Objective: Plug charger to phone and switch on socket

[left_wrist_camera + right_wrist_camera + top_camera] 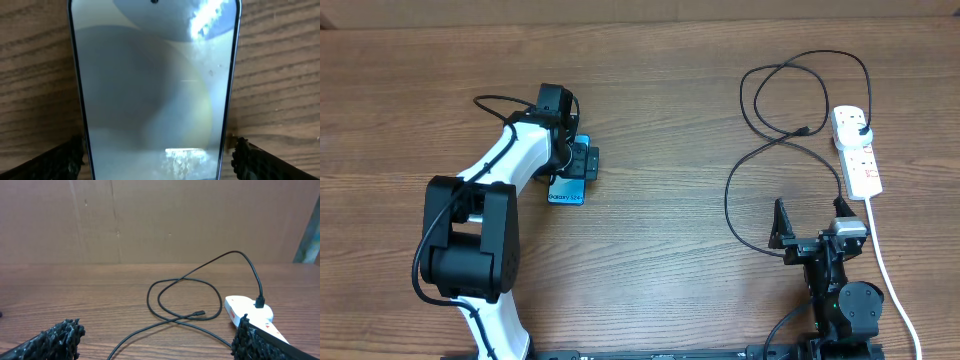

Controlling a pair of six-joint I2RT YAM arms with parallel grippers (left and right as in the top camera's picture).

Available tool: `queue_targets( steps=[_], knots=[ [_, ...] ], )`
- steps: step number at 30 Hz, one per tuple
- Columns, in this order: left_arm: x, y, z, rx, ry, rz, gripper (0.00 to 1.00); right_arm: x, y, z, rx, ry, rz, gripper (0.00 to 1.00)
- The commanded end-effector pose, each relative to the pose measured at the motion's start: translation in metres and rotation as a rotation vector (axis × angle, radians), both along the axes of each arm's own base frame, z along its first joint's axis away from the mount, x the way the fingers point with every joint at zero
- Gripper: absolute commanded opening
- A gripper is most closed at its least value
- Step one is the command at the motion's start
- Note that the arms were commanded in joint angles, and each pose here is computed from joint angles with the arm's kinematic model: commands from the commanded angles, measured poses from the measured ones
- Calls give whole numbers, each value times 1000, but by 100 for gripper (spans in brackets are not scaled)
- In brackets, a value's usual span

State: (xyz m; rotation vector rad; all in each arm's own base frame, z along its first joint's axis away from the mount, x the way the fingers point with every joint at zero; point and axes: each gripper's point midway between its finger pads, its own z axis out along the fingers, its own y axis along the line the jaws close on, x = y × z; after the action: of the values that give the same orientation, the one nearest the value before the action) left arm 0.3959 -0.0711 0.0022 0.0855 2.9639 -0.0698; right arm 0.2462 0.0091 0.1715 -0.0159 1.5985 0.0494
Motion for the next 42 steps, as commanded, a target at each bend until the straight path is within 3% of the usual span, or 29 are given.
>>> queue_targets(
  steps=[1, 9, 35, 42],
  knots=[
    [-4, -4, -18, -16, 44, 17, 100, 0, -2, -2, -2, -4, -7, 100],
    [-4, -3, -18, -15, 45, 17, 95, 0, -2, -2, -2, -4, -7, 100],
    [-19, -4, -21, -10, 105, 55, 95, 0, -2, -2, -2, -4, -7, 100],
    [-21, -3, -27, 22, 116, 42, 89, 0, -2, -2, -2, -4, -7, 100]
  ],
)
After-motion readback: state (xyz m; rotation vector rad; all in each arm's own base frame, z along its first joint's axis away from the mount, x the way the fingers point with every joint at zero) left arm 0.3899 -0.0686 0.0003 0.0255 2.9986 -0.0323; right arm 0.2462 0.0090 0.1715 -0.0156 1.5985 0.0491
